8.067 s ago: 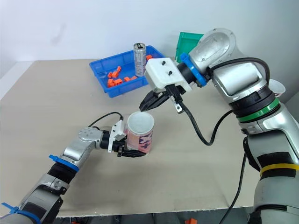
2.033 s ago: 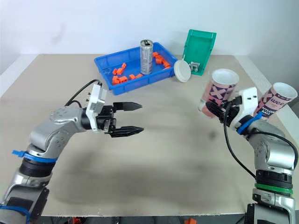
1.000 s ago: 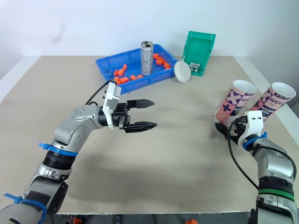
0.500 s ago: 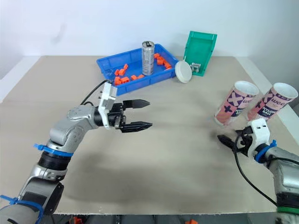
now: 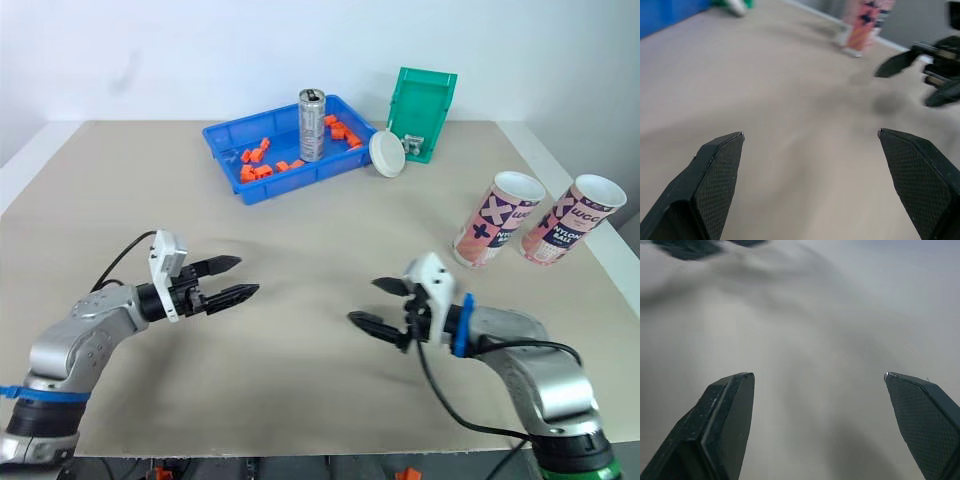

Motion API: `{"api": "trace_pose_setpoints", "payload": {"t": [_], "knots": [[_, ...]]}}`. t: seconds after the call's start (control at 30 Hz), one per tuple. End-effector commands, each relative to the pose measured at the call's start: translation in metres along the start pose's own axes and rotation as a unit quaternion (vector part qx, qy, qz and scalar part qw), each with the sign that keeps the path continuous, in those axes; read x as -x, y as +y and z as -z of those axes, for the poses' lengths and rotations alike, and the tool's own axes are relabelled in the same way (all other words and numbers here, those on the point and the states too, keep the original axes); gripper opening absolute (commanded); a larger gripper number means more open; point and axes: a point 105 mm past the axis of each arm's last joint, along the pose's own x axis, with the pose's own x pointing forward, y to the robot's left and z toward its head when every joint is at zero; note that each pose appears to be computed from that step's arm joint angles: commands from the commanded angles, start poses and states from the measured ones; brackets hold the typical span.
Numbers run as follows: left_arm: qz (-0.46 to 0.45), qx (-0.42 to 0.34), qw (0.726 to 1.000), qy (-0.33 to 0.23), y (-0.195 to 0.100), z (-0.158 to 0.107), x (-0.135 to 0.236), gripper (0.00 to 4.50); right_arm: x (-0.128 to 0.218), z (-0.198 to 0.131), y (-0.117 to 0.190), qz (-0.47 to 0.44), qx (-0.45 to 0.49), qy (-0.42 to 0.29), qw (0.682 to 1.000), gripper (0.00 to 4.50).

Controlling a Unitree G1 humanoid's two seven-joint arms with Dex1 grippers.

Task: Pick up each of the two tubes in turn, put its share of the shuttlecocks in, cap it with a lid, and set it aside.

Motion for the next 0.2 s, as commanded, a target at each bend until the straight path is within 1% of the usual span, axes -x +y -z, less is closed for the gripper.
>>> {"api": "trace_pose_setpoints", "payload": {"t": [0.03, 0.2], "knots": [[-0.013, -0.020, 1.000, -0.017, -0.0013, -0.0110, 0.0038, 4.50, -0.0028, -0.0050, -0.0022, -0.002, 0.014, -0.005, 1.000, 4.44], [-0.022, -0.006, 0.999, -0.026, -0.0010, -0.0047, 0.0045, 4.50, -0.0061, 0.0005, -0.0066, 0.000, 0.005, -0.003, 1.000, 4.44]]}}
